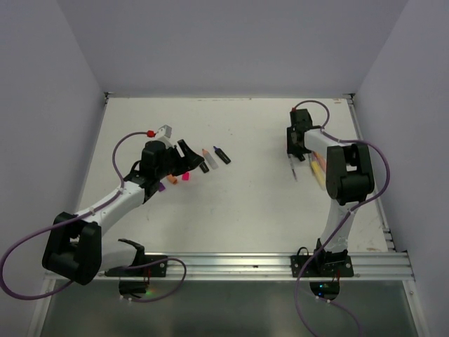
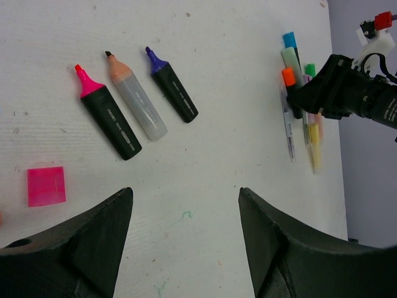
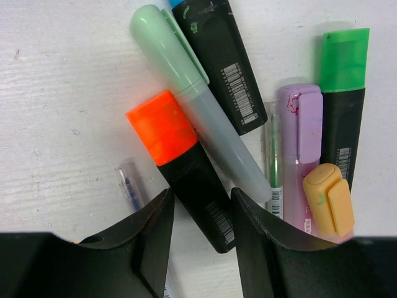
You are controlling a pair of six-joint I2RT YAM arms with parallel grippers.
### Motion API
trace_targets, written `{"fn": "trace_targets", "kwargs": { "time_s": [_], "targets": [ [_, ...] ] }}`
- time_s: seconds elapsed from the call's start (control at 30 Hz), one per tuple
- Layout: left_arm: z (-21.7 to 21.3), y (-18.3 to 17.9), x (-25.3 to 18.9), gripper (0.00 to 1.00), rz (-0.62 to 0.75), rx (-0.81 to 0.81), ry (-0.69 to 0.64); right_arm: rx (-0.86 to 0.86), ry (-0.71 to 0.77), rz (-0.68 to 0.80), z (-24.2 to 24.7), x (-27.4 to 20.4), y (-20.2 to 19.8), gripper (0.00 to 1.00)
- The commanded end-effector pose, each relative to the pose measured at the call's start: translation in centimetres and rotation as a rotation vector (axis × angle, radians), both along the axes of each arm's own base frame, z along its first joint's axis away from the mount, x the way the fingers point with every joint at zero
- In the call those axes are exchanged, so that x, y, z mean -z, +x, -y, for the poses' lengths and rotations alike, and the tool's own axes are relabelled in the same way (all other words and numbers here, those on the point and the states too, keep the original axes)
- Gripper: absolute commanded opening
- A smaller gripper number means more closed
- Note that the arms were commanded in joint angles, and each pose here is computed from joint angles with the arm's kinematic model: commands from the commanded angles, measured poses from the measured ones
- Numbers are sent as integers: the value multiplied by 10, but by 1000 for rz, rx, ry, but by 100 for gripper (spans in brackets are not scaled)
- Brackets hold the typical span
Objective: Open the pen caps
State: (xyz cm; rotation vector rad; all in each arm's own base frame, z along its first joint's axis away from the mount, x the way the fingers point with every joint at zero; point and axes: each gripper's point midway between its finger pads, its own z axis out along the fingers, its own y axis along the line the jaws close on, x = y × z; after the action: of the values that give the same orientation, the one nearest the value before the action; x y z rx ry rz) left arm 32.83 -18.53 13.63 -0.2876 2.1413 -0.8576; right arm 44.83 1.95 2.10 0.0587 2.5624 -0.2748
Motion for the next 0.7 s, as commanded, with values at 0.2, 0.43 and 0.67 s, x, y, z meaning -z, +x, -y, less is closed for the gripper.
{"fn": "trace_targets", "kwargs": {
  "time_s": [0.2, 0.43, 0.67],
  "targets": [
    [11, 4, -29, 72, 95, 42, -34, -53, 61, -168, -9, 39, -46, 47],
    [9, -2, -34, 72, 106, 44, -36, -64, 83, -196, -11, 43, -54, 37],
    [8, -5, -36, 72, 111, 40, -41, -81, 115, -182, -17, 39, -58, 8]
  ]
}}
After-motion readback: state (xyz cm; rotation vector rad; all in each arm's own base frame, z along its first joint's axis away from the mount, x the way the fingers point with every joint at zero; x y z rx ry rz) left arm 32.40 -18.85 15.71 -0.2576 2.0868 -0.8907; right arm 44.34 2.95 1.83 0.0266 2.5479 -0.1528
